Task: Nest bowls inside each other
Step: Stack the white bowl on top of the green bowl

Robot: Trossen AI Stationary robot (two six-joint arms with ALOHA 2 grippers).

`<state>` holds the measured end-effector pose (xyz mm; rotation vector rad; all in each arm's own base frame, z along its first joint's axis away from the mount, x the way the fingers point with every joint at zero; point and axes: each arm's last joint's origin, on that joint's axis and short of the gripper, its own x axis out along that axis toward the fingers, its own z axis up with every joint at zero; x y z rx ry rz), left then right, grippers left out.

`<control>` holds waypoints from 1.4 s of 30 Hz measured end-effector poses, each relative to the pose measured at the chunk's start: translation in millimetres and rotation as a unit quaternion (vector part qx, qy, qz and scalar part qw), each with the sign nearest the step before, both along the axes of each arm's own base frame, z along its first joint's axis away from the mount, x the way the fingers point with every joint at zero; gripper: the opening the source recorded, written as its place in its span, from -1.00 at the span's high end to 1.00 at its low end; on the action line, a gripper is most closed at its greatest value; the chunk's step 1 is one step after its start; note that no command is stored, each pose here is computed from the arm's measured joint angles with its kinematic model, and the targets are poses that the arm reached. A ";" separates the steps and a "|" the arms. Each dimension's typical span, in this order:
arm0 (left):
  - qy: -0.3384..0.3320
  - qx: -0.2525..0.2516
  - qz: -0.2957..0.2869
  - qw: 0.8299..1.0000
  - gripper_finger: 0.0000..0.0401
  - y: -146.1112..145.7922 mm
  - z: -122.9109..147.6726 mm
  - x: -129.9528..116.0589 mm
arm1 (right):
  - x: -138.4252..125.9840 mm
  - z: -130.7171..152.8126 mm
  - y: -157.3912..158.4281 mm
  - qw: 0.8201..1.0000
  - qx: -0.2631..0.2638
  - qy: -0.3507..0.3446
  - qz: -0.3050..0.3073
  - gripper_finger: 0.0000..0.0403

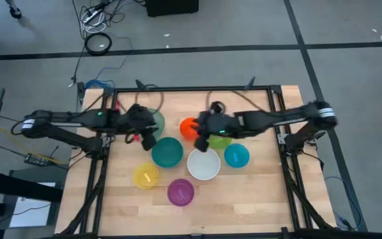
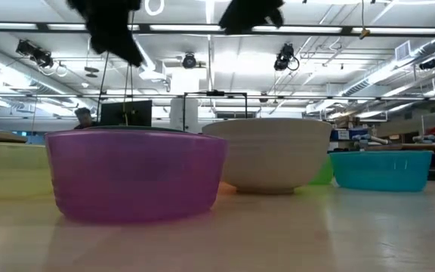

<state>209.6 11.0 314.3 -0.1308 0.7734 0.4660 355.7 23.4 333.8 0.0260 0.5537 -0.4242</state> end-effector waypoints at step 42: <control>0.162 -0.070 -0.130 0.976 0.42 -31.8 -54.7 -45.2 | -5.4 -84.2 24.0 0.921 0.182 0.334 -0.086 0.30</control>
